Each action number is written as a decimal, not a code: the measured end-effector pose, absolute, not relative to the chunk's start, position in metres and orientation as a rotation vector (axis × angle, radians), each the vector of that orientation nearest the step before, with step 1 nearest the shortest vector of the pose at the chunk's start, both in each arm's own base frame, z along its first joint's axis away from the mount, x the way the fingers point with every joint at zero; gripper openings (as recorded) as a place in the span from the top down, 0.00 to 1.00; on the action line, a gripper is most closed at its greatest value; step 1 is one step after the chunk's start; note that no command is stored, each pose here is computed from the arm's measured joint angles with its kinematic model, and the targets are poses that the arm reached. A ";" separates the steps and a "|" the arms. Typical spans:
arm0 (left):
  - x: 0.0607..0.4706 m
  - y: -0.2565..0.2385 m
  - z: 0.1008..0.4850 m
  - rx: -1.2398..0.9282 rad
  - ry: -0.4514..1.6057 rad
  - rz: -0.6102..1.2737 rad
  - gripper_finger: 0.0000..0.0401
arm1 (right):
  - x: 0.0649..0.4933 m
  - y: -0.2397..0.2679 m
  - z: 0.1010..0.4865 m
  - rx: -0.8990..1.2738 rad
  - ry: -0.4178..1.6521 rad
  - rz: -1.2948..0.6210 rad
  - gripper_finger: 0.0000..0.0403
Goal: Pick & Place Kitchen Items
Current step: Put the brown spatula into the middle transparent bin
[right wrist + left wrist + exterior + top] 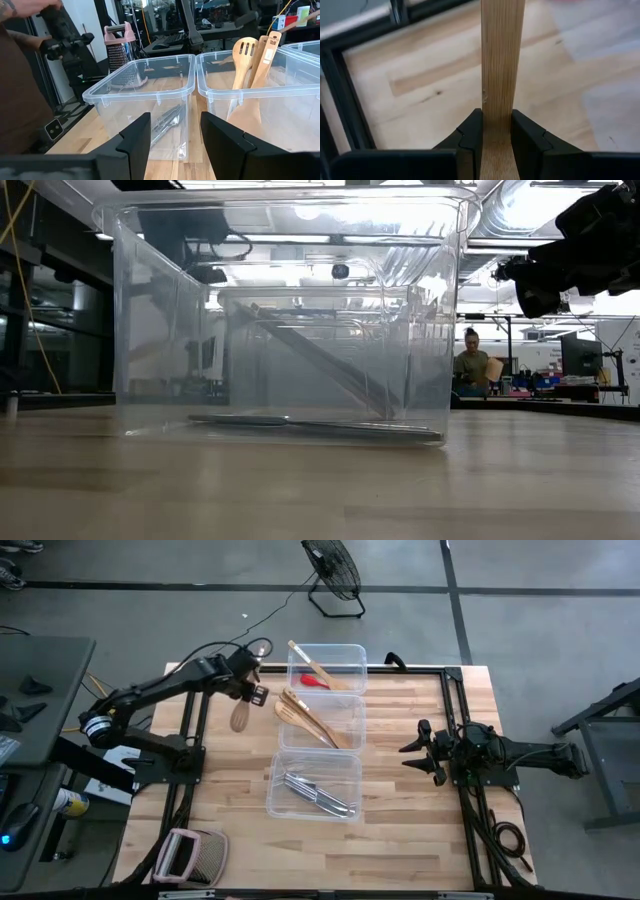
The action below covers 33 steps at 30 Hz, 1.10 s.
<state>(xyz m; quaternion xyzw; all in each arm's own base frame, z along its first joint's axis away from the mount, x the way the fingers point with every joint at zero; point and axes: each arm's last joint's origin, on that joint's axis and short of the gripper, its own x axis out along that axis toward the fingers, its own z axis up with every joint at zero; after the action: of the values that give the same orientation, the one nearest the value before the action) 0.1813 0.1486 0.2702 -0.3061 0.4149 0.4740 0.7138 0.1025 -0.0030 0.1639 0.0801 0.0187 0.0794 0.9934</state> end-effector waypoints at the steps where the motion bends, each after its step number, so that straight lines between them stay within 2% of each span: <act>1: 0.182 0.149 0.274 -0.669 0.909 1.054 0.82 | 0.102 -0.003 0.164 0.160 0.037 0.159 0.59; 19: 0.189 0.159 0.355 -0.432 0.692 1.065 0.82 | 0.102 -0.003 0.164 0.160 0.037 0.159 0.59; 27: 0.194 0.162 0.372 -0.372 0.584 1.029 0.82 | 0.102 -0.003 0.164 0.160 0.037 0.160 0.59; 33: 0.206 0.158 0.380 -0.266 0.528 0.920 0.82 | 0.102 -0.003 0.164 0.160 0.037 0.159 0.59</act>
<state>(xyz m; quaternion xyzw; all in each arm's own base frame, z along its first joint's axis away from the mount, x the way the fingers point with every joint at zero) 0.2061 0.1576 0.3804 -0.1266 0.2510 0.4376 0.8541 0.1025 -0.0029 0.1640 0.0800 0.0186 0.0796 0.9934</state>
